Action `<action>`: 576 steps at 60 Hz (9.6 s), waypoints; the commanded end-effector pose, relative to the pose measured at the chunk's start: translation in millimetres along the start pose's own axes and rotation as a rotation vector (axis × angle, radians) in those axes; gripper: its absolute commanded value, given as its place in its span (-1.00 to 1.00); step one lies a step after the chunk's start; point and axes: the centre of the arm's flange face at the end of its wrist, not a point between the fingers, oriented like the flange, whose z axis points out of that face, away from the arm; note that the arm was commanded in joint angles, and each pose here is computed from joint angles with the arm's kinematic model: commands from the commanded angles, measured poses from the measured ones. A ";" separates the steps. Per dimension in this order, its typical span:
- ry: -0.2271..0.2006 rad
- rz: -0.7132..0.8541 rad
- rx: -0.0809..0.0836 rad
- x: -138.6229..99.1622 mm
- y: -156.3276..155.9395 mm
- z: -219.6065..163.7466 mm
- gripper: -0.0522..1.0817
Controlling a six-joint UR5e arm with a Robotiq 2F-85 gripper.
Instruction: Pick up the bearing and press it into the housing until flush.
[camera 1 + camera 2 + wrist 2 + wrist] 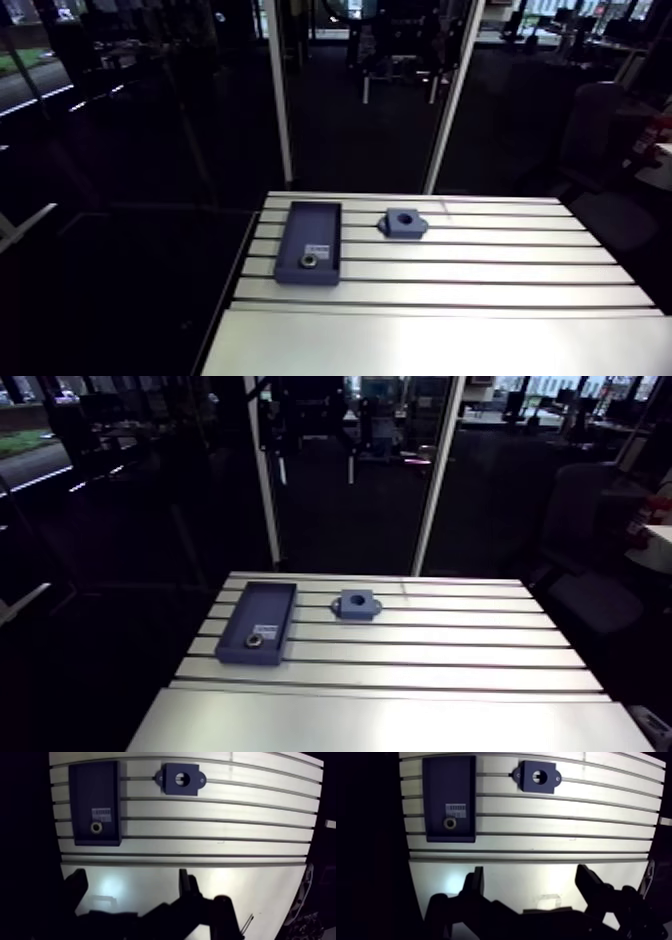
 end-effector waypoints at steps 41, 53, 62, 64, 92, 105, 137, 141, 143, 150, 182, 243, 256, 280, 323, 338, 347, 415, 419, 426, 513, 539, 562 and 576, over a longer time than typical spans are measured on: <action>0.009 0.076 -0.002 -24.0 -79.8 93.3 -0.90; -0.004 0.069 0.003 -20.7 -84.9 128.0 -0.90; -0.011 0.041 0.004 -20.2 -101.4 149.5 -0.90; -0.010 0.038 0.004 -19.9 -103.6 152.6 -0.90; -0.004 0.000 0.009 -15.1 -126.4 199.2 -0.88; -0.036 0.006 0.010 -11.8 -127.9 217.4 -0.80; -0.058 0.006 0.009 -12.3 -132.4 261.4 -0.51; -0.063 0.004 0.008 -12.4 -134.1 265.0 -0.49; -0.063 0.002 0.008 -13.1 -134.9 265.5 -0.47; -0.060 -0.003 0.008 -13.7 -137.7 266.1 -0.45; -0.083 -0.012 0.001 -14.6 -143.9 281.5 -0.42; -0.083 -0.028 0.001 -15.5 -149.3 296.3 -0.34; -0.086 -0.028 -0.001 -14.8 -149.3 298.4 -0.29; -0.084 -0.028 -0.001 -14.7 -149.4 298.3 -0.19; -0.081 -0.026 -0.002 -14.5 -149.2 297.3 -0.06; -0.078 -0.027 -0.001 -14.2 -149.3 297.0 -0.02; -0.079 -0.026 -0.002 -14.7 -149.2 297.4 0.00; -0.009 -0.025 0.013 -0.2 -131.5 238.4 0.13; 0.001 -0.036 0.015 2.7 -124.9 222.7 0.14; 0.032 -0.057 0.019 8.0 -105.3 180.9 0.16; 0.019 -0.048 -0.033 80.4 54.6 154.0 0.30; 0.018 -0.035 -0.028 76.2 61.8 197.0 0.30; -0.006 -0.026 -0.024 81.1 68.5 228.1 0.30; -0.025 -0.032 -0.021 84.7 67.6 244.1 0.30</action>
